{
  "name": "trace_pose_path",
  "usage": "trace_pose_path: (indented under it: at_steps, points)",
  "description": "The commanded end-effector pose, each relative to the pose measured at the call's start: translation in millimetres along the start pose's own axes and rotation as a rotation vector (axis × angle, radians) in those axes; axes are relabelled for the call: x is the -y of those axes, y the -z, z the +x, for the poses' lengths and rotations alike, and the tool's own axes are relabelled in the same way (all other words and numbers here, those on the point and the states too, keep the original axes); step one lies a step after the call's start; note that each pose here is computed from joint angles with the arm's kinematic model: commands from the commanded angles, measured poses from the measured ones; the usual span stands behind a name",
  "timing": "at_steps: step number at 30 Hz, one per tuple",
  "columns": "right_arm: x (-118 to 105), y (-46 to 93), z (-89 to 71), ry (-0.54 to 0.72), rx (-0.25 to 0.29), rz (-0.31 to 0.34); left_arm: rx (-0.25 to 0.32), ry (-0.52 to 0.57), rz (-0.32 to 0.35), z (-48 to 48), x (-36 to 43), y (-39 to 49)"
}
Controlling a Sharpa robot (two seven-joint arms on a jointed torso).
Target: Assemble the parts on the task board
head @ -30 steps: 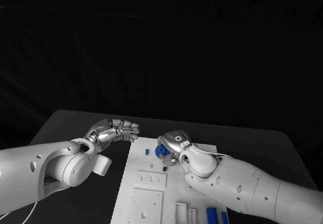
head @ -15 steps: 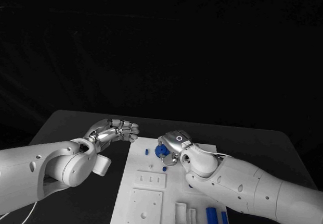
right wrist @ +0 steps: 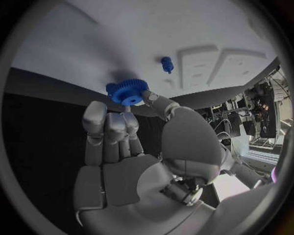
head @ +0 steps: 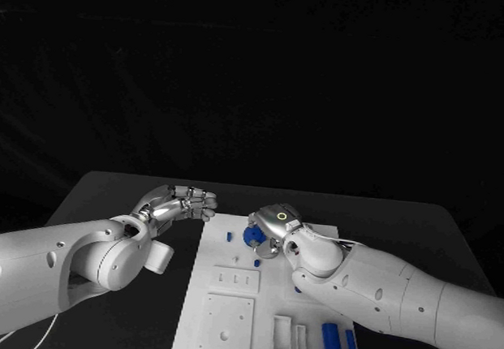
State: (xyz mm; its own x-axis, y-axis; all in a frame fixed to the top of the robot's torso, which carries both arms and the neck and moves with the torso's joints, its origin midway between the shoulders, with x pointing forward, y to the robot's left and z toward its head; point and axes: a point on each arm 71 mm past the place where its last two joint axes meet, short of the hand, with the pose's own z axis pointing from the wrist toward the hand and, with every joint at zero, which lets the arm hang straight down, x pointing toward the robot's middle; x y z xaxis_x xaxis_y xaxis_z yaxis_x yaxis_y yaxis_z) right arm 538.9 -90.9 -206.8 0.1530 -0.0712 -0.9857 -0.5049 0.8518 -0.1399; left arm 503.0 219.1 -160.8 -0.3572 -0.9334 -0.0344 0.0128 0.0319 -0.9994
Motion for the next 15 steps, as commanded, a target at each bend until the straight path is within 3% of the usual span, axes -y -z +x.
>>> trace_pose_path:
  at_steps: [1, 15]
  points:
    - [0.4, 2.1, 5.1, 0.007, -0.028, 0.000, -0.017, 0.003, 0.010, 2.3, 1.8, -0.5]
    - [1.6, 3.4, 5.3, 0.004, -0.021, 0.003, -0.019, 0.003, 0.009, 2.0, 1.6, -0.3]
